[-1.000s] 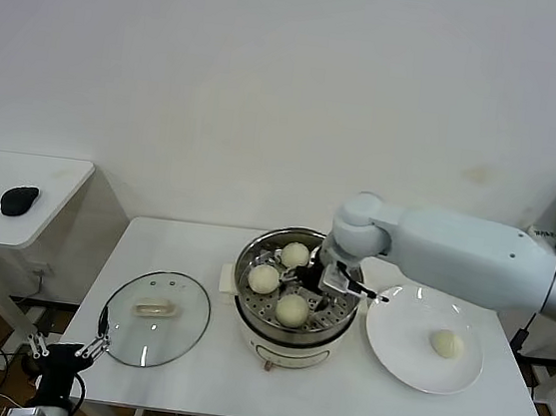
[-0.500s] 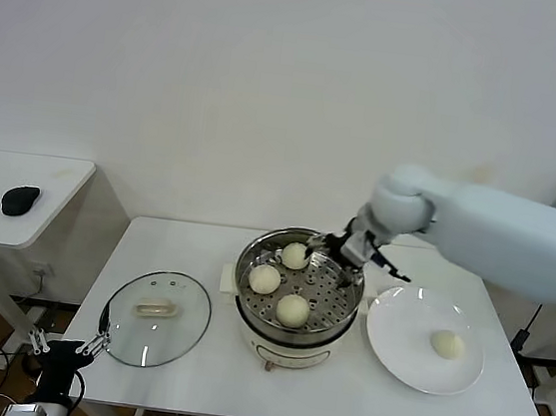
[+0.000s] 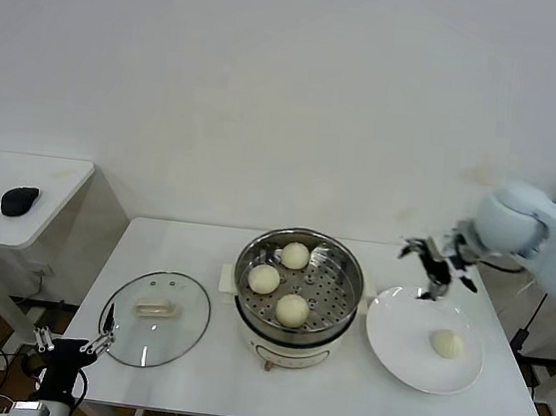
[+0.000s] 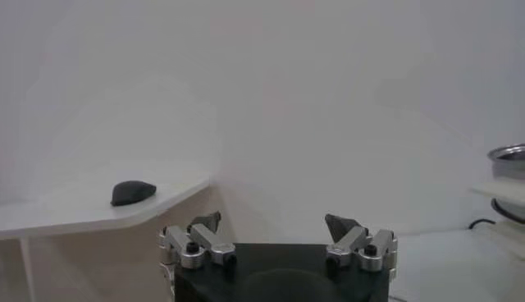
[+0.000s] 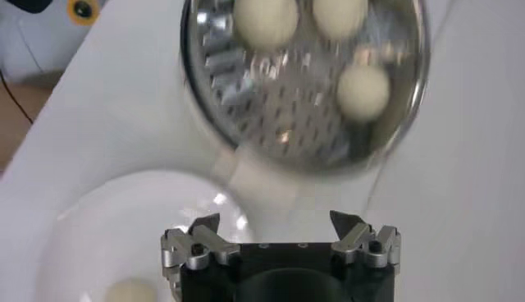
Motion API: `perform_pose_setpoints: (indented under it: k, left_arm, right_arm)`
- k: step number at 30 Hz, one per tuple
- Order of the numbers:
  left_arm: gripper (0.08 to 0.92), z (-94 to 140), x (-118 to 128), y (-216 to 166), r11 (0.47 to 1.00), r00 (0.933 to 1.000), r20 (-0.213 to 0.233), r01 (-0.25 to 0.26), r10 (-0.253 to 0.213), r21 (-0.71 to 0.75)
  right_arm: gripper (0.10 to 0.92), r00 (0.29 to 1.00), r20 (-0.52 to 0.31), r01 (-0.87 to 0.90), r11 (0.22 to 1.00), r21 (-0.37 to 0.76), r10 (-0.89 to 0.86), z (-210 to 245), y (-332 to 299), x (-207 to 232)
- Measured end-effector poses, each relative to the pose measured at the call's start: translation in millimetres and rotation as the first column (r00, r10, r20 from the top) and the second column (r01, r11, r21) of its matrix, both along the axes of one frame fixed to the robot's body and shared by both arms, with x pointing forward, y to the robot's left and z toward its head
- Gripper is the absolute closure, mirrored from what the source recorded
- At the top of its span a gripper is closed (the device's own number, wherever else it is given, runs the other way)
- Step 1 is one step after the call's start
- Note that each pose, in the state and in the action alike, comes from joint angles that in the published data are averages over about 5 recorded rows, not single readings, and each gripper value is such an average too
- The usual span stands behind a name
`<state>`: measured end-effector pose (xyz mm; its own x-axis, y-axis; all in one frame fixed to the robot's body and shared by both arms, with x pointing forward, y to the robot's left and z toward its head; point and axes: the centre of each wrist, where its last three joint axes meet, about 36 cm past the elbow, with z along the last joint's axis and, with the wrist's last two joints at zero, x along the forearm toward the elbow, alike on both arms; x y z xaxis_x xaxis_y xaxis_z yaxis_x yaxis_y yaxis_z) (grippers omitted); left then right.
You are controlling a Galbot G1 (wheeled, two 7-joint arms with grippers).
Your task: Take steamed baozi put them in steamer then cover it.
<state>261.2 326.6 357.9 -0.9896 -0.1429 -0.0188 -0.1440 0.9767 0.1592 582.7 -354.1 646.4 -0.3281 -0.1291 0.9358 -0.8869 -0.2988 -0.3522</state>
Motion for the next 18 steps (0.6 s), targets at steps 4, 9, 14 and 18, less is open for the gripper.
perform_pose_setpoints:
  k: [4,9,14,18]
  left_arm:
    - [0.177,-0.9,-0.3,-1.6,1.000,1.0000,-0.002,0.003,-0.003,0.000]
    - [0.177,-2.6,-2.7,-3.4,1.000,0.9999,-0.010,0.003,-0.003,0.002]
    - [0.177,-2.5,-5.1,-3.0,1.000,0.9999,-0.015,0.001,-0.001,0.006]
    - [0.177,-2.3,-6.2,-1.1,1.000,0.9999,-0.016,-0.004,0.004,0.010]
  right_arm:
    - [0.200,0.997,-0.017,0.079,0.997,-0.013,-0.080,-23.0,-35.2,-6.3]
    - [0.200,0.988,-0.037,0.150,0.988,-0.033,-0.151,-54.0,-69.4,-12.0]
    - [0.200,0.977,-0.050,0.205,0.977,-0.057,-0.208,-82.2,-93.8,-14.8]
    - [0.200,0.968,-0.064,0.238,0.969,-0.074,-0.242,-104.6,-106.2,-15.3]
